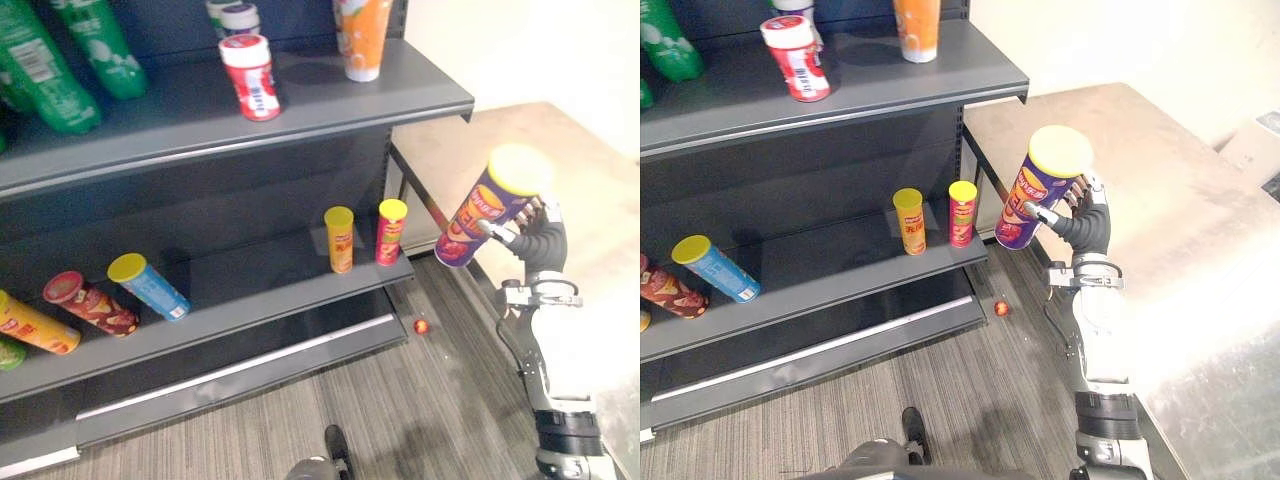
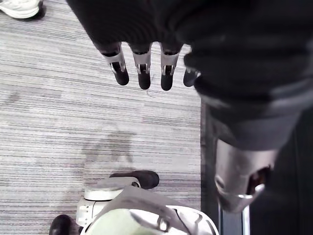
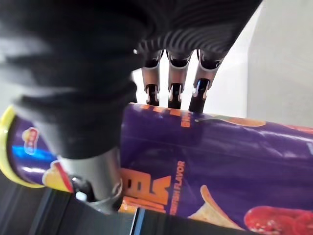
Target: Put the gum and the chips on the shelf.
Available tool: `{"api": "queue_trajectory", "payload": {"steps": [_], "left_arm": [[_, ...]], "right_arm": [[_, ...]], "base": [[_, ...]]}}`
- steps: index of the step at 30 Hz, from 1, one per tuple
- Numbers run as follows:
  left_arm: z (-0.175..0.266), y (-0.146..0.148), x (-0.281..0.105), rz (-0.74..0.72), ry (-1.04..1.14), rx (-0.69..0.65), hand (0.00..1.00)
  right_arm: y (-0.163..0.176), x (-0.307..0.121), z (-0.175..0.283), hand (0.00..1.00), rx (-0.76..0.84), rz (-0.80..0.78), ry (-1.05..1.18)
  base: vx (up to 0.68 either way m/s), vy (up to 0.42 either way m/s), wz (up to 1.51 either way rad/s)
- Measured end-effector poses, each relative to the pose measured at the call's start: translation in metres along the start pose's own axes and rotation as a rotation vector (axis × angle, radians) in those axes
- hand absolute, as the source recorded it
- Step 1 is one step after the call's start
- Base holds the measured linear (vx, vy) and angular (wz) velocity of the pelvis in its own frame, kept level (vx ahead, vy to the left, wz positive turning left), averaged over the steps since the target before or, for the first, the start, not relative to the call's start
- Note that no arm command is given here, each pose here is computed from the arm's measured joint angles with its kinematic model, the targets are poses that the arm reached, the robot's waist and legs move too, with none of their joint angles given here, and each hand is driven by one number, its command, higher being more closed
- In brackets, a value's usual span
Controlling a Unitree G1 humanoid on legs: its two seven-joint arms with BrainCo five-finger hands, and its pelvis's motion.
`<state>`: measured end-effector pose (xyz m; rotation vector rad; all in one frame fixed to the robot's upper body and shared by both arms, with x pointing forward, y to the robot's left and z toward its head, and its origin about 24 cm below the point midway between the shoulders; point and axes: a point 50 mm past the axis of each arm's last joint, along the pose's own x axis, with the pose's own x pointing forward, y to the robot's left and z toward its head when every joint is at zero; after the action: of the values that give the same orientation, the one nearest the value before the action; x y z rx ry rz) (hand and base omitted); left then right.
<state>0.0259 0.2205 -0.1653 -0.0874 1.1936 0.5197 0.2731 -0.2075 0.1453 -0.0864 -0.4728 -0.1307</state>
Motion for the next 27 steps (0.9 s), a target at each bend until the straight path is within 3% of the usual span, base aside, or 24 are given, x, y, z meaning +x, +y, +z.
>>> {"api": "queue_trajectory", "payload": {"steps": [5,12,17,27], "left_arm": [[0.041,0.014,0.009,0.025,-0.106,0.061,0.00],[0.040,0.010,0.008,0.022,-0.115,0.027,0.00],[0.014,0.019,0.003,0.053,-0.050,0.012,0.00],[0.022,0.013,0.003,0.039,-0.084,-0.003,0.00]], "right_arm": [[-0.011,-0.027,-0.014,1.00,-0.003,-0.048,0.089],[-0.011,-0.038,-0.008,1.00,0.018,-0.069,0.079],[-0.005,-0.028,-0.001,1.00,0.050,-0.051,0.036],[-0.006,-0.028,-0.002,1.00,0.054,-0.063,0.042]], "base": [[0.02,0.036,1.44],[0.04,-0.081,1.12],[0.05,-0.127,0.22],[0.07,-0.075,-0.18]]}}
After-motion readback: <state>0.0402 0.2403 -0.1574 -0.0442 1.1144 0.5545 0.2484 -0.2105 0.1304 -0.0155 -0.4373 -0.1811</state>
